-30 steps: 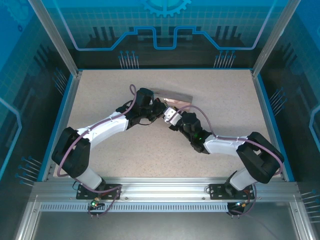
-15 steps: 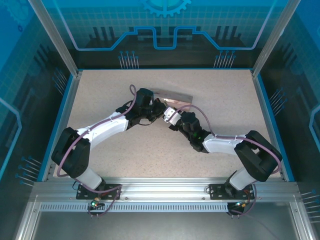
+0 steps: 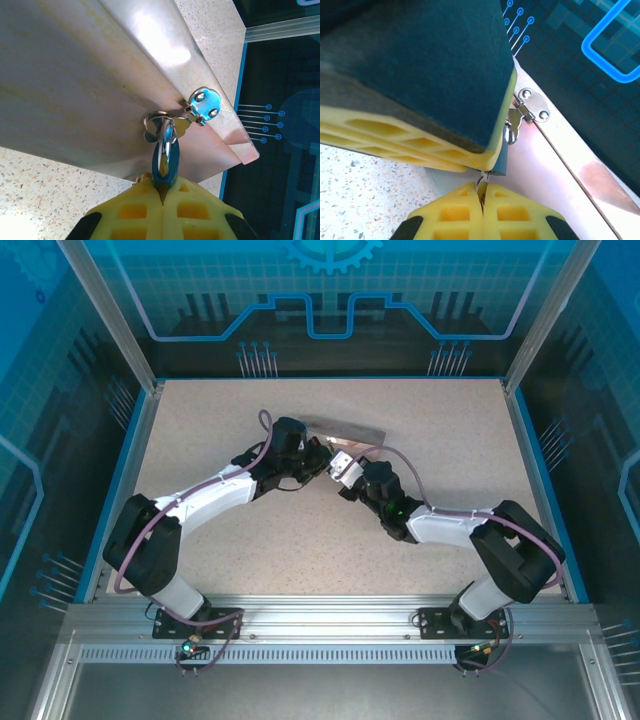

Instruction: Unlock the padlock with the key

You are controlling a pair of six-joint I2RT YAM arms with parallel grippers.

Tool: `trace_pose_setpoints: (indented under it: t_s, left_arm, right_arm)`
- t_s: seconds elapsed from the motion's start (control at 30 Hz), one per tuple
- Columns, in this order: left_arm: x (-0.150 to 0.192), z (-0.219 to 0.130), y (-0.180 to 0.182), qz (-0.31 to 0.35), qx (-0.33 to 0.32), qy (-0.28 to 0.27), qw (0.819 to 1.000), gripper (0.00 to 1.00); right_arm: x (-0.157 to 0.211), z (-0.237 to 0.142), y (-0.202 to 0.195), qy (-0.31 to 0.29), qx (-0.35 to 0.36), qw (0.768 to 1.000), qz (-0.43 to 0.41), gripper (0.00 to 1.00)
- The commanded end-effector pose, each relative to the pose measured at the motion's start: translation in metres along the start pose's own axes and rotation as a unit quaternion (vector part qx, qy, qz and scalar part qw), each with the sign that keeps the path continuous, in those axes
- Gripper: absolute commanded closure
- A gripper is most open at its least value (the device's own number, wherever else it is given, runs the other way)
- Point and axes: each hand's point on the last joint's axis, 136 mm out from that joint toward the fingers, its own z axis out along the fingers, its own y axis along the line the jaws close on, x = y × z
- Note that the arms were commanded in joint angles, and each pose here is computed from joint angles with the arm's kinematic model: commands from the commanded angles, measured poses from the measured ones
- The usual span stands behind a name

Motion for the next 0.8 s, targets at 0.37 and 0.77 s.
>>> trace_pose_setpoints:
  t_s: [0.37, 0.77]
  left_arm:
    - [-0.002, -0.004, -0.010, 0.008, 0.033, -0.008, 0.999, 1.00]
    - [0.001, 0.004, -0.001, 0.015, 0.020, -0.010, 1.000, 1.00]
  right_arm:
    - [-0.002, -0.011, 0.008, 0.009, -0.103, 0.973, 0.206, 1.00]
    - [0.007, -0.018, 0.017, 0.000, -0.162, 0.925, 0.342, 1.00]
